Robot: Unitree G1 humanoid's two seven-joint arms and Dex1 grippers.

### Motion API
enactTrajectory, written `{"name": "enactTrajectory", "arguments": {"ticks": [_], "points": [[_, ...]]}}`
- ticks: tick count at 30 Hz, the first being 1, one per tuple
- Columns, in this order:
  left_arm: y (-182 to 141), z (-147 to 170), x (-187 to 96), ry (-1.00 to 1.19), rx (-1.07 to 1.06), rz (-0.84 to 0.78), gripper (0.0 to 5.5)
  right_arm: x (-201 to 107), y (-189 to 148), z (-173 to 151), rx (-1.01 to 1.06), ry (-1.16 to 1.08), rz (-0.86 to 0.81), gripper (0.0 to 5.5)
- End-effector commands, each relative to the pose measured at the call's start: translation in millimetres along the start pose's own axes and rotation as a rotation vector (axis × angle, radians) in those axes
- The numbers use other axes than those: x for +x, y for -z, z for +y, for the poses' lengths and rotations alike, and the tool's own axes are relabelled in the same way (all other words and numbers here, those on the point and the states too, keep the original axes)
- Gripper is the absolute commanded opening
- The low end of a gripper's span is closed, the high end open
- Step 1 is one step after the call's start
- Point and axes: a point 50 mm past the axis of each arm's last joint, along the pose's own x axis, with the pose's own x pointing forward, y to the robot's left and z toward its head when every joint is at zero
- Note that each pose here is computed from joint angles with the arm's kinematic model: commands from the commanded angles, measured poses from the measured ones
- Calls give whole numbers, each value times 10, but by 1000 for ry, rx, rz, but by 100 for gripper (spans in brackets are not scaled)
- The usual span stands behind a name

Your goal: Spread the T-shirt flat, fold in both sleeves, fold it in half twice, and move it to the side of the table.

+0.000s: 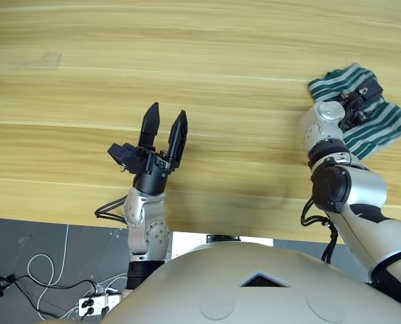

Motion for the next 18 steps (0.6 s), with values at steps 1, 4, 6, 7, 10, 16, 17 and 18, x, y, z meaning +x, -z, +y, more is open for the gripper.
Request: {"name": "enactTrajectory", "arguments": {"ticks": [1,4,6,7,10,16,17,18], "points": [[-48,27,-116,-58,13,-6,358,169,-52,-170,99,180,95,281],[-40,50,-163,-87,16,3,358,282,-150,-264,167,256,107,281],[-29,69,-172,-105,20,1,358,291,-188,-257,209,266,125,281],[-24,78,-178,-113,21,1,358,290,-204,-251,219,268,126,281],[-18,100,-182,-124,22,-1,358,303,-271,-244,253,269,109,281],[82,116,-147,-119,-4,11,358,196,-842,-97,410,77,-292,281],[103,119,-137,-115,-7,17,358,135,-956,-64,432,22,-390,281],[118,130,-115,-113,-9,20,358,42,-1075,-24,444,-70,-515,281]]}}
